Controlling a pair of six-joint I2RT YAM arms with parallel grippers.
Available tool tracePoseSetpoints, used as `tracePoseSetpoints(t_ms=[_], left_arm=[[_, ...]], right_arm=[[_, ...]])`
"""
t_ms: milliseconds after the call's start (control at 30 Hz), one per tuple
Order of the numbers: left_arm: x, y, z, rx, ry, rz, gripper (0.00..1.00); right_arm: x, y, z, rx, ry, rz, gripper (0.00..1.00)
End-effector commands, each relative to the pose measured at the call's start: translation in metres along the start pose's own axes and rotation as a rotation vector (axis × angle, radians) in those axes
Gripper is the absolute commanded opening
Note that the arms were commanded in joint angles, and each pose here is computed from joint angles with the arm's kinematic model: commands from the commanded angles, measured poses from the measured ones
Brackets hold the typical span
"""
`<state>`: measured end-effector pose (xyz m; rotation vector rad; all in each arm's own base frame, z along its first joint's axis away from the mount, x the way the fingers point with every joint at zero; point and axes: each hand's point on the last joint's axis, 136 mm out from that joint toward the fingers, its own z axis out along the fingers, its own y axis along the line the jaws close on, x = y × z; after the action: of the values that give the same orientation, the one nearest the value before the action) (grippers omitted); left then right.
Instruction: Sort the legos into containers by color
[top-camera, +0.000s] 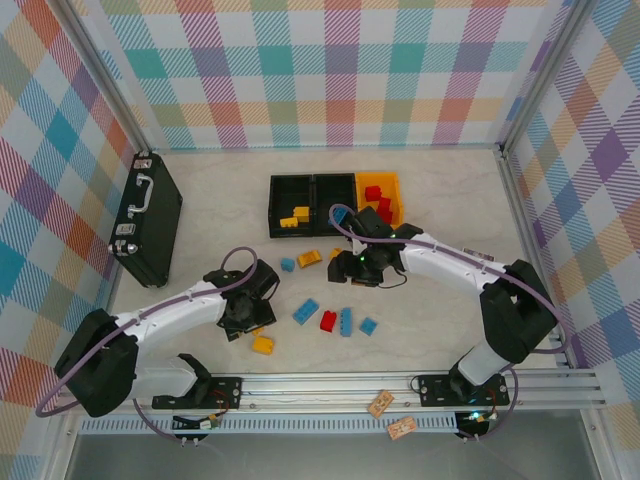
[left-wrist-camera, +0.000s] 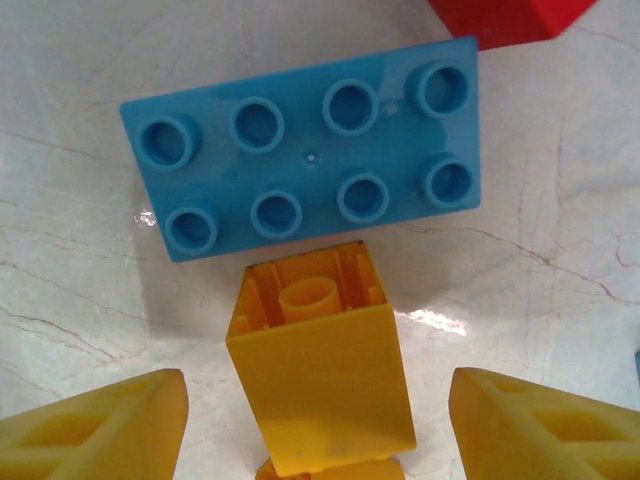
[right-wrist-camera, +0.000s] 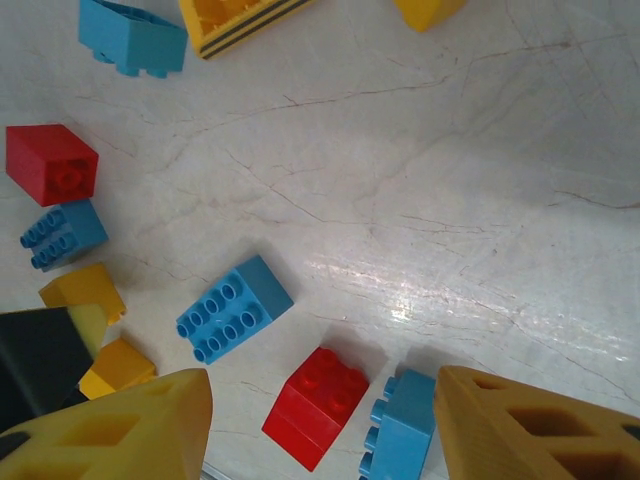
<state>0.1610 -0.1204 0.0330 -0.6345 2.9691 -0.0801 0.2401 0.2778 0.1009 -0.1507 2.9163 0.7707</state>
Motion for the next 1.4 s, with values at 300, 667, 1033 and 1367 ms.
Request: tracePoseSetpoints(t_ms=[300,667,1033,1367], left_arm=[[-0.005,0.001,0.013,-0.023,-0.014,-0.003,0.35],[-0.026,-0.026,-0.028,0.071,-0.092,0.051,0.26],[-0.085,-0.093,-0.074,0.153,-0.199,0.154,0.25],[-0.157,-0.138,-0.078,0.152,-0.228,0.193,0.25]], right_arm=[[0.000,0.009,-0.013,-0.016,-0.033,-0.016,0.60],[0.003,0.011,-0.025,-0.039,-0.069,-0.023,0.59],[-0.003,0.015,-0.037,-0.054,-0.127,-0.012,0.59],[0.000,0.007,-0.040,-0.047,-0.161,0.018,0.59]])
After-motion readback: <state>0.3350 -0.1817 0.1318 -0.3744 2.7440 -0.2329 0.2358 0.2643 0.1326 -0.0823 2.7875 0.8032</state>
